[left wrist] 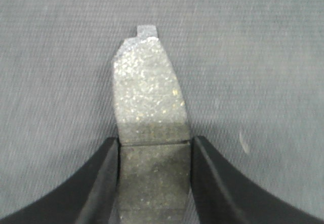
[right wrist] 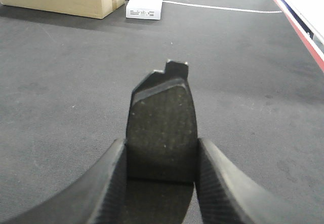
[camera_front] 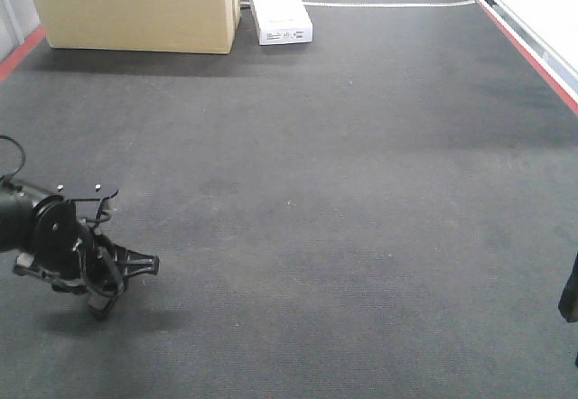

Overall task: Move and align brake pads A on conveyor
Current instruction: 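Lower the left gripper with its brake pad toward the belt, then open the left gripper to release the pad and lift away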

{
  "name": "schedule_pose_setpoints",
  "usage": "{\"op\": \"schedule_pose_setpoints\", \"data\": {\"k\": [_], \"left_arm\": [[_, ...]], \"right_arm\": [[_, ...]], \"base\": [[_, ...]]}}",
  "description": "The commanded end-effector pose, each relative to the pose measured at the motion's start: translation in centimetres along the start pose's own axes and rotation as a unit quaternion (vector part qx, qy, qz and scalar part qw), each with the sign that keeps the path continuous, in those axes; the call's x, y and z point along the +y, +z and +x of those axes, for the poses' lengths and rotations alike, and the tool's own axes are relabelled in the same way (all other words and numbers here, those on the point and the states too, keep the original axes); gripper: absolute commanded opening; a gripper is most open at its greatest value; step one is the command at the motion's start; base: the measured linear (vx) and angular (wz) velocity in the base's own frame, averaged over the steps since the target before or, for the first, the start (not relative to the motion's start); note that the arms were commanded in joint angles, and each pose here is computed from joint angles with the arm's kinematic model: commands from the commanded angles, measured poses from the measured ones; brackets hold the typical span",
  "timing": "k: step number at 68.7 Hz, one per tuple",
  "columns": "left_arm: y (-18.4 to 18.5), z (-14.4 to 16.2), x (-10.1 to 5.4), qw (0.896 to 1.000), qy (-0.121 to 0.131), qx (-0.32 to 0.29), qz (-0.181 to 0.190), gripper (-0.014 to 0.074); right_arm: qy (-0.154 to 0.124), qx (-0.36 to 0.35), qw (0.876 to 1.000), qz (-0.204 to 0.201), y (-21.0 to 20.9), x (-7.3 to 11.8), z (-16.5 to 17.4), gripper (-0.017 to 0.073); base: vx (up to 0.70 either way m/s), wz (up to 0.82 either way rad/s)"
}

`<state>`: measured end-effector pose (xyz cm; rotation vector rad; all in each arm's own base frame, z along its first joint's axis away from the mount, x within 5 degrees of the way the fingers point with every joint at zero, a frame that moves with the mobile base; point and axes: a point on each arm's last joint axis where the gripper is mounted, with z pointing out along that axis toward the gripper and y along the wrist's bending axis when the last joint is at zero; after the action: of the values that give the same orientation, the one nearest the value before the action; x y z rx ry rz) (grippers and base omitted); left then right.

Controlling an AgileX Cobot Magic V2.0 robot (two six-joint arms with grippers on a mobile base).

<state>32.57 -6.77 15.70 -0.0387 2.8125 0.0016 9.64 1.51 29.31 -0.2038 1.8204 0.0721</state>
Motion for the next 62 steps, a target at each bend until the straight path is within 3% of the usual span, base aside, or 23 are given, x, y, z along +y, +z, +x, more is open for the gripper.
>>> {"op": "schedule_pose_setpoints", "data": {"k": [1, 14, 20, 40, 46, 62], "left_arm": [[-1.3, -1.5, -0.2, 1.000, -0.003, -0.029, 0.006, 0.0206], [-1.9, -2.1, -0.3, 0.999, -0.003, -0.034, 0.005, 0.0397], [-2.2, -2.3, -0.4, 0.999, 0.018, -0.030, 0.003, 0.0437], [-6.4, -2.6, -0.1, 0.996, 0.027, -0.080, 0.012, 0.0443], [-8.7, -2.5, -0.2, 0.993, 0.042, -0.110, 0.018, 0.0443], [-16.7, -1.2, -0.8, 0.970, 0.070, -0.226, 0.052, 0.0443]], "right_arm": [[-0.005, -0.056, 0.998, 0.016, -0.3, -0.3, -1.8, -0.0004], [-0.005, -0.056, 0.998, 0.016, -0.3, -0.3, -1.8, -0.0004], [-0.005, -0.056, 0.998, 0.016, -0.3, -0.3, -1.8, -0.0004], [-0.005, -0.056, 0.998, 0.015, -0.3, -0.3, -1.8, -0.0004], [-0.005, -0.056, 0.998, 0.015, -0.3, -0.3, -1.8, -0.0004], [-0.005, -0.056, 0.998, 0.015, -0.3, -0.3, -1.8, -0.0004]], "base": [[0.00, 0.00], [0.00, 0.00], [0.00, 0.00], [0.00, 0.00], [0.00, 0.00], [0.00, 0.00]]}}
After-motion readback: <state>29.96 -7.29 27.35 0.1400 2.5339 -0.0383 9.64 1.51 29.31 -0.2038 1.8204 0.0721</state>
